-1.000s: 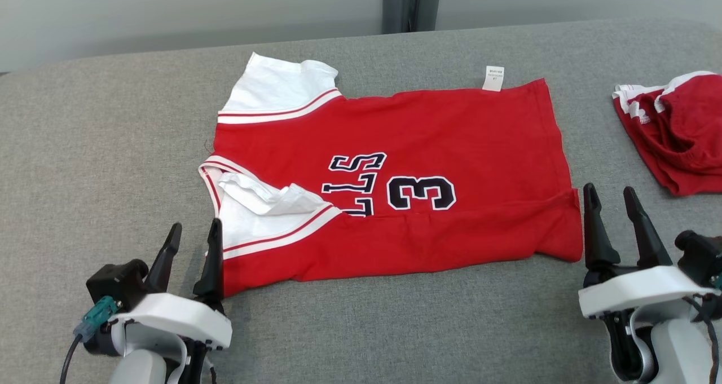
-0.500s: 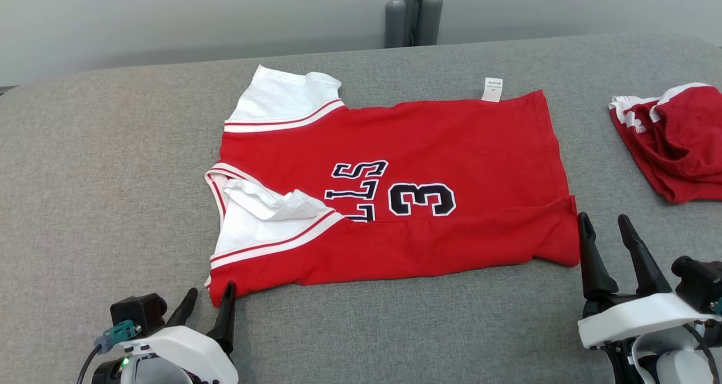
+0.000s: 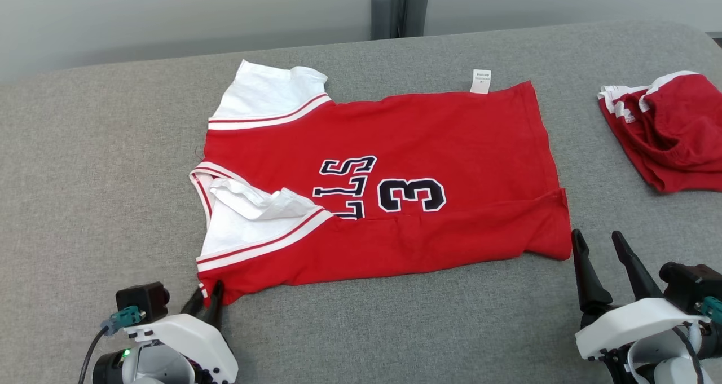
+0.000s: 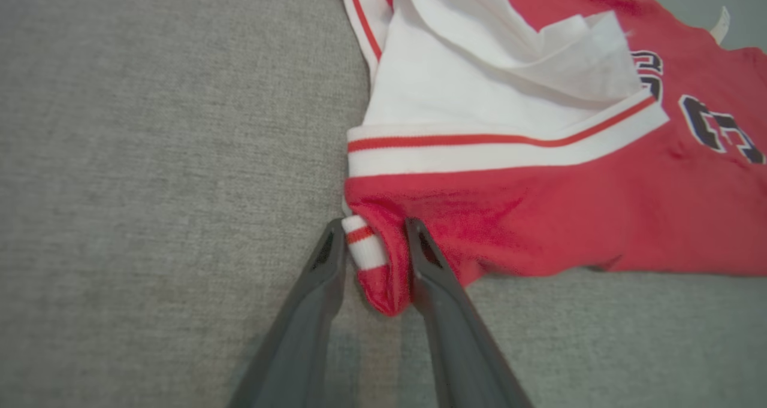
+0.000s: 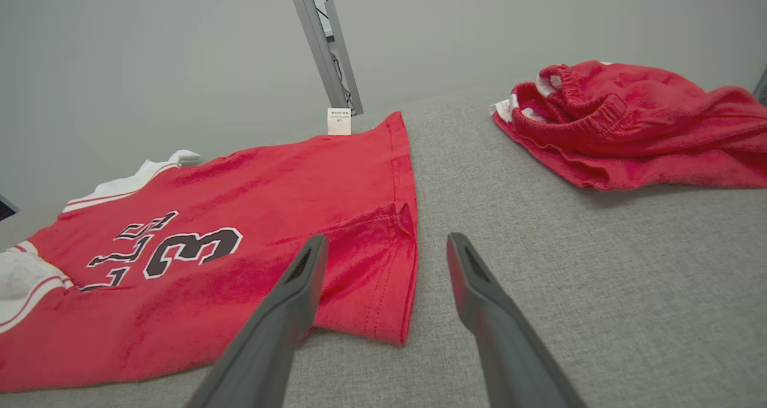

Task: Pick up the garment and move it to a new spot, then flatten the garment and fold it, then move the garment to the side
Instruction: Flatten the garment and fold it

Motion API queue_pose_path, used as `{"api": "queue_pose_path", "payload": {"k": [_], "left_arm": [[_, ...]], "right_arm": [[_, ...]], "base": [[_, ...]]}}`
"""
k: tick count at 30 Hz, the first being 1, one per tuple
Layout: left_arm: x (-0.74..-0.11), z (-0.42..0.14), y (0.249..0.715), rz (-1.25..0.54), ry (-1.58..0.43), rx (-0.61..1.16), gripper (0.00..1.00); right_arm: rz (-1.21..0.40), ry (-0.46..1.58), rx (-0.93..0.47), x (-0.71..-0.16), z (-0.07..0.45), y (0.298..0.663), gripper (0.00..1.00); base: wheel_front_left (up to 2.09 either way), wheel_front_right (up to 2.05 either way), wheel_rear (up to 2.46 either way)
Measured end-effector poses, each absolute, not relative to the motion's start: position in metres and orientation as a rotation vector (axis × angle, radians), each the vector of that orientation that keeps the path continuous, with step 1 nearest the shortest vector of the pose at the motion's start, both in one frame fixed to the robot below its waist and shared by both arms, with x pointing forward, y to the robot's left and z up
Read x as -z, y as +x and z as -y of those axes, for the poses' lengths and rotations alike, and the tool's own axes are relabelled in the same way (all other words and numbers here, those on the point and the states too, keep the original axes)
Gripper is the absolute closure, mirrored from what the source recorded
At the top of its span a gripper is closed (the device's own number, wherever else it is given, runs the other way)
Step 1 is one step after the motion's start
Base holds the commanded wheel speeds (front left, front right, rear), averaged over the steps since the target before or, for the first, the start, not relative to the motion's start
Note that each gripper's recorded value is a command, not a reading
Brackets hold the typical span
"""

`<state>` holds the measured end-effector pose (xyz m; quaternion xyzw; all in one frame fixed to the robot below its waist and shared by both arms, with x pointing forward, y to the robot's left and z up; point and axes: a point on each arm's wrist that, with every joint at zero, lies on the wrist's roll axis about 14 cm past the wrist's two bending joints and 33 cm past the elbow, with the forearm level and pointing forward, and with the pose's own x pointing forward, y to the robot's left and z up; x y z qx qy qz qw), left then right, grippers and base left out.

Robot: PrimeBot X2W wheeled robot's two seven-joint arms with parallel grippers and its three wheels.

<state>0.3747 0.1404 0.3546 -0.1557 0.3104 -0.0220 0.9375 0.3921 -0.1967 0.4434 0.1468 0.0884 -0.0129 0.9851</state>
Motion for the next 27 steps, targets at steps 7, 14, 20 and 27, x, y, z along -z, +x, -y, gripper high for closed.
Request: {"api": "queue_pose_path", "payload": {"k": [7, 14, 20, 27], "left_arm": [[-0.368, -0.140, 0.383, -0.567, -0.322, 0.056, 1.00], [-0.405, -0.150, 0.398, -0.426, -0.325, 0.042, 1.00], [-0.411, -0.151, 0.399, -0.410, -0.326, 0.037, 1.00], [-0.415, -0.152, 0.400, -0.391, -0.326, 0.031, 1.00]], "right_arm": [[-0.304, 0.224, 0.025, -0.415, 0.198, 0.386, 0.00], [-0.421, 0.236, 0.013, -0.389, 0.190, 0.397, 0.00], [-0.526, 0.254, -0.042, -0.368, 0.169, 0.403, 0.30], [-0.547, 0.303, -0.048, -0.366, 0.162, 0.410, 1.00]], "base": [[0.00, 0.00, 0.00], [0.00, 0.00, 0.00], [0.00, 0.00, 0.00], [0.00, 0.00, 0.00]]}}
